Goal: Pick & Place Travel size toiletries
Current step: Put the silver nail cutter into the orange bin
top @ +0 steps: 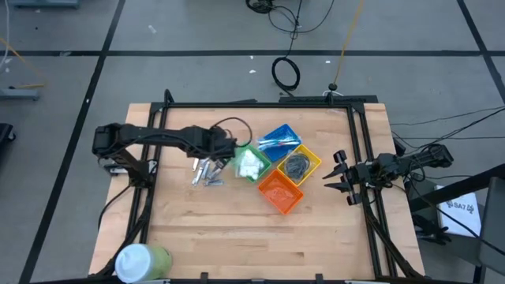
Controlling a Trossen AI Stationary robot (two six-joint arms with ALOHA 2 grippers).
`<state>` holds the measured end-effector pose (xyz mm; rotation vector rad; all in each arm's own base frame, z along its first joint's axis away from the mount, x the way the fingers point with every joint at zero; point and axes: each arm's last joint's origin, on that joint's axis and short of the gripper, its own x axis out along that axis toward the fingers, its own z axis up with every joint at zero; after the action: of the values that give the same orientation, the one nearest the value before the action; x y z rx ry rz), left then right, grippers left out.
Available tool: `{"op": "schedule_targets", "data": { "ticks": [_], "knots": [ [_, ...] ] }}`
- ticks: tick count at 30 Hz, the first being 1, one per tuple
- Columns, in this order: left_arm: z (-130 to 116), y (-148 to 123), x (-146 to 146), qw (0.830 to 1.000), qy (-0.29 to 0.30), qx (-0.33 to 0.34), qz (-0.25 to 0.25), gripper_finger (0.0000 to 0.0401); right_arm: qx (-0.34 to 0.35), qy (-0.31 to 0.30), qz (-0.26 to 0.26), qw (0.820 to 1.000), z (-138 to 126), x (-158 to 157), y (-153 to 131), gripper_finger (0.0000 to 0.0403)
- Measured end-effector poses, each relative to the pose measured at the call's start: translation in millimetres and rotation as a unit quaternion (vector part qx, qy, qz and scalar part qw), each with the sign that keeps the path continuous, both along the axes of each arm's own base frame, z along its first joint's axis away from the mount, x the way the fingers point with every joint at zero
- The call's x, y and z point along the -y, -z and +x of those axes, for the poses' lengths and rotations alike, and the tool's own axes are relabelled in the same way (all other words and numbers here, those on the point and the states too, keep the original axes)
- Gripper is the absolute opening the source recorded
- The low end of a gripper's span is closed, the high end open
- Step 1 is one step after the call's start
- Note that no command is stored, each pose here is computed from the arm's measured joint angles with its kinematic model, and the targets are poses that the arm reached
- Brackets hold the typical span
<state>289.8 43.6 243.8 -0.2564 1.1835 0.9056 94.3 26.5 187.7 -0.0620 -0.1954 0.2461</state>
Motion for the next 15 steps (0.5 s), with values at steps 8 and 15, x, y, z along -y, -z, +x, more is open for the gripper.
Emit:
{"op": "schedule_targets", "data": {
  "ticks": [8, 15],
  "knots": [
    [-27, 33, -9, 0.994, -0.077, 0.007, -0.070, 0.0186, 0.000, 0.000, 0.000, 1.000, 0, 0, 0, 0.0091],
    [-64, 68, -25, 0.981, -0.148, 0.035, -0.122, 0.0186, 0.000, 0.000, 0.000, 1.000, 0, 0, 0, 0.0091]
  ]
}}
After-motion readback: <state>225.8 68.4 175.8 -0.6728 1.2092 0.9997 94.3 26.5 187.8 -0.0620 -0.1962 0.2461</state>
